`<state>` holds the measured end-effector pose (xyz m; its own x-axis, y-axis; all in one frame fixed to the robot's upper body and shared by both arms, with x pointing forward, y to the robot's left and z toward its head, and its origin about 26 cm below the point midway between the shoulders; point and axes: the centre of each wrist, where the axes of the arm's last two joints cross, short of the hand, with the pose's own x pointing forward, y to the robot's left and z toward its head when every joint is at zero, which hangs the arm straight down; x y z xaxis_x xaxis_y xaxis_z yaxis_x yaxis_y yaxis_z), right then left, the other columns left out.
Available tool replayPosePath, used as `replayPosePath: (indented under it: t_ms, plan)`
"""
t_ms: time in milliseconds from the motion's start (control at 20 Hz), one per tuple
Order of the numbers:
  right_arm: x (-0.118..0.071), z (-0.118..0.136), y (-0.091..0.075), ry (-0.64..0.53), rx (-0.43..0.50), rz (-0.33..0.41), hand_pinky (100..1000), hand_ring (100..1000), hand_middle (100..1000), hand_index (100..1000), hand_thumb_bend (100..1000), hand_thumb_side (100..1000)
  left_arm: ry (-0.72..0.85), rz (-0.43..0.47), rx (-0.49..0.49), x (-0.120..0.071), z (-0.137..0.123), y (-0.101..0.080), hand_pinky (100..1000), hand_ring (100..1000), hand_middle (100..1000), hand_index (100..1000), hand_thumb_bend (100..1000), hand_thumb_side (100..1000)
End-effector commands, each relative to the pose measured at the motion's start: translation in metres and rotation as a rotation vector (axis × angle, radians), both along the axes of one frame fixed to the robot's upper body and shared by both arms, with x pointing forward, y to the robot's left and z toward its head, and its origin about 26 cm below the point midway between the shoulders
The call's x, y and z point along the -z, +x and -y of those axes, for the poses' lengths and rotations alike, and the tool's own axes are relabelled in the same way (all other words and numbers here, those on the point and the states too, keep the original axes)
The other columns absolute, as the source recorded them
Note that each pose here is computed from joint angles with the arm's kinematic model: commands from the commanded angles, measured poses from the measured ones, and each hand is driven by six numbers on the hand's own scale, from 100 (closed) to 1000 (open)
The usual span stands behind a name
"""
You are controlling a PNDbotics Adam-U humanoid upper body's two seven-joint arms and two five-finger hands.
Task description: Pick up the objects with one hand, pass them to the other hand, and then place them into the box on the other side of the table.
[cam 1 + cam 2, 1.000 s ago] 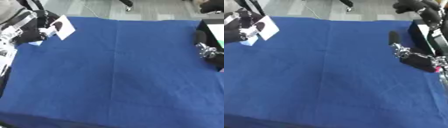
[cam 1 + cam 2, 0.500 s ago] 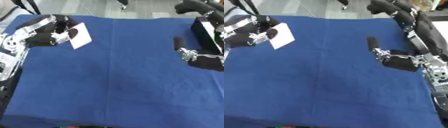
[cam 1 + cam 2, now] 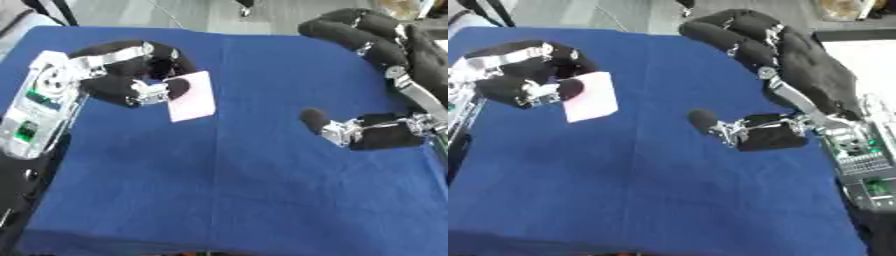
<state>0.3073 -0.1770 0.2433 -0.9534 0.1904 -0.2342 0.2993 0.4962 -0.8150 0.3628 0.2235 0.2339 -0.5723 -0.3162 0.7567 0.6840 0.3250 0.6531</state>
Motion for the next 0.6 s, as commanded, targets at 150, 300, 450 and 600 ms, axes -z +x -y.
replayPosePath:
  t_ms: [150,300,450,600]
  plan:
    - [-0.010,-0.009,-0.005,-0.031,-0.054,0.047,859,815,855,987,313,278,0.014,0.046,0.078,-0.018,0.011,-0.006,689,460,426,698,100,505]
    - [-0.011,-0.013,-0.006,-0.052,-0.081,0.052,859,816,856,987,318,282,0.020,0.052,0.115,-0.022,0.016,-0.008,689,461,426,699,100,506]
    - [-0.012,-0.017,-0.007,-0.066,-0.107,0.053,858,815,856,986,318,284,0.020,0.052,0.152,-0.025,0.020,-0.011,691,461,426,699,100,508]
    - [-0.014,-0.020,-0.007,-0.073,-0.127,0.054,858,815,853,986,323,282,0.014,0.058,0.190,-0.029,0.025,-0.013,693,461,425,699,100,509]
